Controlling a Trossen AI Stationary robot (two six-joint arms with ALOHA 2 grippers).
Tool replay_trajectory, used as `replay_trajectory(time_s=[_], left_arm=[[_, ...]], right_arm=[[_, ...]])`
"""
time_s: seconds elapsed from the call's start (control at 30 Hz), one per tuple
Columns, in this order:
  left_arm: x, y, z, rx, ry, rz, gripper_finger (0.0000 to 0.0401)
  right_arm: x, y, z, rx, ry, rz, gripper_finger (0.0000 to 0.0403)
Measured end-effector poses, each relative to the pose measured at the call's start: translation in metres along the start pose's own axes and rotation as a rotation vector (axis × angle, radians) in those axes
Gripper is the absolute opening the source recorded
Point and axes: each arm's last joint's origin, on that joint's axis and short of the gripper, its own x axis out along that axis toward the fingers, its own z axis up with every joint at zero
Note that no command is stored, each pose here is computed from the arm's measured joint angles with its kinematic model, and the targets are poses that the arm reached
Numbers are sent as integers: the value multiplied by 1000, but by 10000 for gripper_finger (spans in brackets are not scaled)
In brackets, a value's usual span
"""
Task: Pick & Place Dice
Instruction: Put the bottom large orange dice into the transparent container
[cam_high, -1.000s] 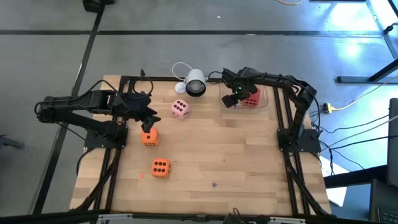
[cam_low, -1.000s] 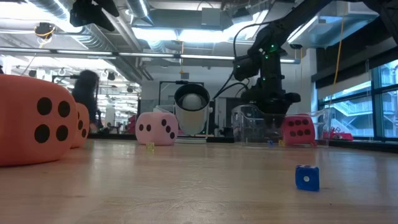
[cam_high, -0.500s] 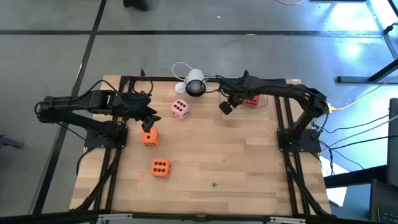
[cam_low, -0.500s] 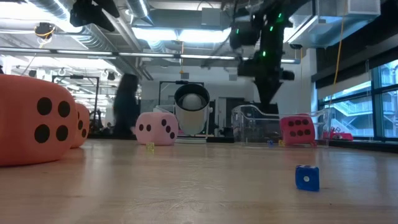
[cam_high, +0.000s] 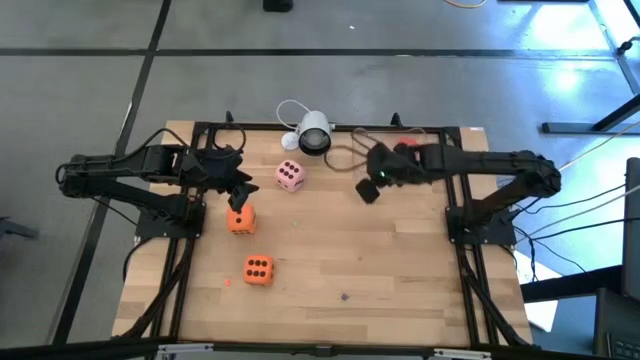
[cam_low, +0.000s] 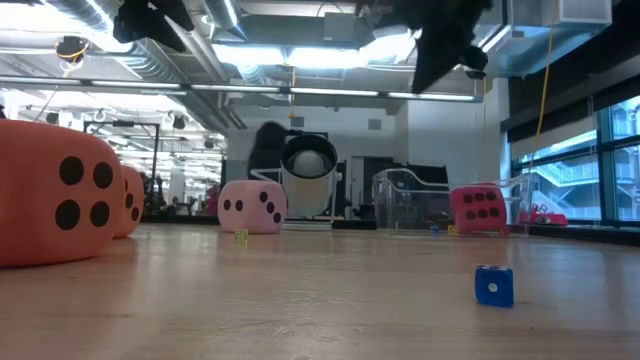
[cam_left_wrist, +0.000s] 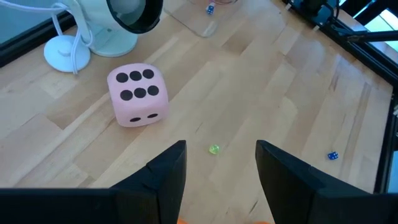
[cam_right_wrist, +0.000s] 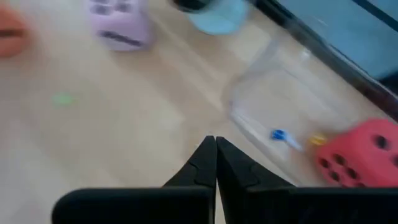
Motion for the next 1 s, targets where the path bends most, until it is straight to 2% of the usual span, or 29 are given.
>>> replay_trajectory(time_s=[0.13, 0.3, 0.47, 0.63, 0.77, 0.87, 1.0], left_arm=[[0, 0, 0, 1, 0, 1, 187], [0, 0, -1, 20, 13, -4, 187], [2, -3, -3, 80, 83, -93, 187], [10, -5, -7, 107, 192, -116, 187], [23, -7, -12, 208, 298, -106, 187], [33, -11, -13, 274, 357, -147, 187], [48, -19, -13, 263, 402, -171, 196]], right_arm=[[-18, 24, -12, -32, -64, 103, 3], [-37, 51, -33, -65, -152, 146, 4], [-54, 71, -57, -100, -194, 190, 4], [-64, 80, -70, -78, -208, 218, 4], [-68, 83, -75, -68, -205, 236, 4], [-69, 84, -78, -77, -204, 244, 4], [-72, 86, -82, -88, -202, 255, 4]])
